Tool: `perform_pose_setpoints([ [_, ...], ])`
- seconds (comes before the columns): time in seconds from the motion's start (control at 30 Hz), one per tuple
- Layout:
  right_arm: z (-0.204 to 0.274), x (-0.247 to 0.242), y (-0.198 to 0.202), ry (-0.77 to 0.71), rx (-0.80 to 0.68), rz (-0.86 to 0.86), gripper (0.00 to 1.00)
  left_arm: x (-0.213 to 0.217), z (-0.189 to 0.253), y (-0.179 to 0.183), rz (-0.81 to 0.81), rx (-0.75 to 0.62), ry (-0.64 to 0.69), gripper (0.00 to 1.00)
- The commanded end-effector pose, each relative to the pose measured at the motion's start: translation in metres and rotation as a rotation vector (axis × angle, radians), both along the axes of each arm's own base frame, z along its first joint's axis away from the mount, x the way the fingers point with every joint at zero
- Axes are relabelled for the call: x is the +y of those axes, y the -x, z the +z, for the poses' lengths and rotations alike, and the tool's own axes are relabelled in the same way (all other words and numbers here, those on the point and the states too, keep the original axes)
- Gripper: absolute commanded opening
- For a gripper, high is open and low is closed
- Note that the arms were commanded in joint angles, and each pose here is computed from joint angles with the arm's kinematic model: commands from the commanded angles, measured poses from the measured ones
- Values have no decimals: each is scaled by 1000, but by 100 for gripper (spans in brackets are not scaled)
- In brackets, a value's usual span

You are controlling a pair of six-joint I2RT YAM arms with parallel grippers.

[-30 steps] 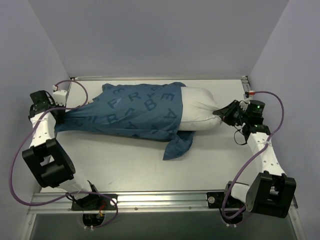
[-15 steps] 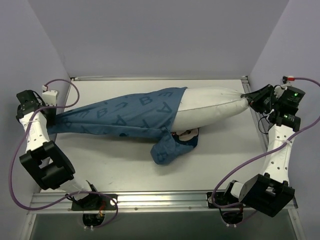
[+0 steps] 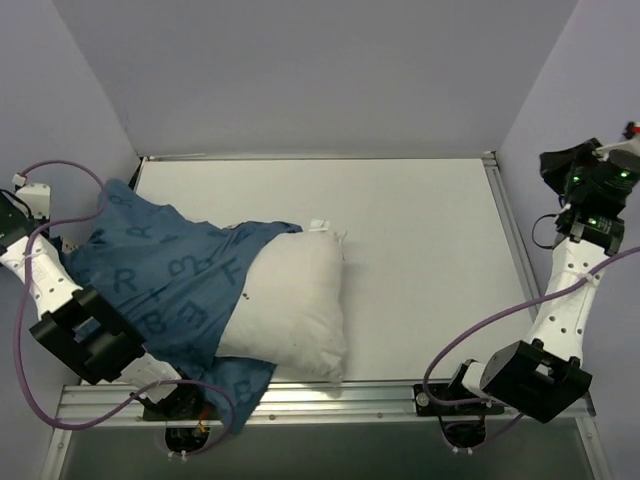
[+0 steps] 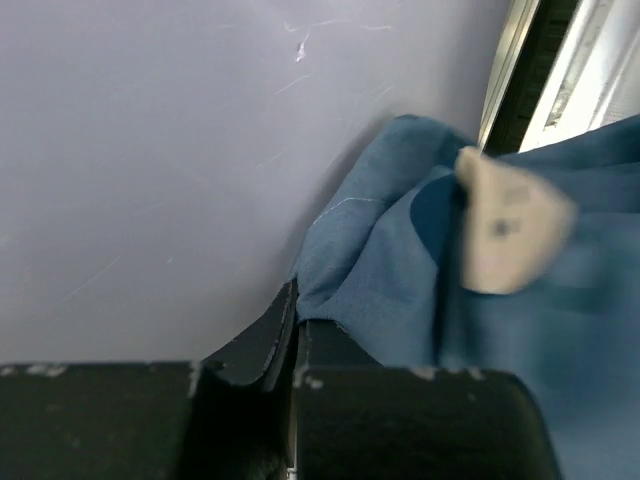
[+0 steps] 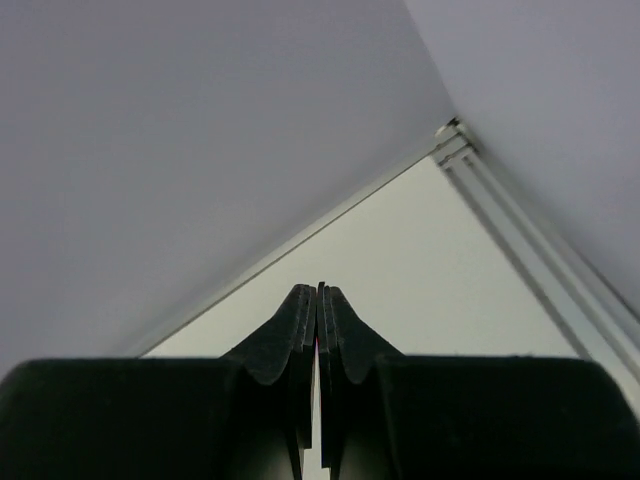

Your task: Remove the pillowcase from the pillow

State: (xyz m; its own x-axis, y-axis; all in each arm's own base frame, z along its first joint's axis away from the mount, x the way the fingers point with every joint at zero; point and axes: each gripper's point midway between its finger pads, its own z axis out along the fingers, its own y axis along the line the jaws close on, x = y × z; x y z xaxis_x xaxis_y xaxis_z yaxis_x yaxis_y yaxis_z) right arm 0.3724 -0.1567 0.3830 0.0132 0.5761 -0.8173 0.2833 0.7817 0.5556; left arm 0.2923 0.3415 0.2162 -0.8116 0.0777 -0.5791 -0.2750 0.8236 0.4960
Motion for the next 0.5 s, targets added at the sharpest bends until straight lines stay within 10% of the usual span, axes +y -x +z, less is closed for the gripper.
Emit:
perform_pose_setpoints([
  [0.0,-6,61,-21,40,-12,164,0,-28,53,-18,-132,-127,-105,2],
  [0.2,-73,216,-24,108,144,576,2,-97,47,-46,-281,-165,-5,2],
  [0.4,-110,378,37,151,140,1041,94,-117,48,-53,-298,-170,31,2],
  [0.47,-128,409,54,190,180,1121,100,-121,47,-54,-303,-166,30,2],
])
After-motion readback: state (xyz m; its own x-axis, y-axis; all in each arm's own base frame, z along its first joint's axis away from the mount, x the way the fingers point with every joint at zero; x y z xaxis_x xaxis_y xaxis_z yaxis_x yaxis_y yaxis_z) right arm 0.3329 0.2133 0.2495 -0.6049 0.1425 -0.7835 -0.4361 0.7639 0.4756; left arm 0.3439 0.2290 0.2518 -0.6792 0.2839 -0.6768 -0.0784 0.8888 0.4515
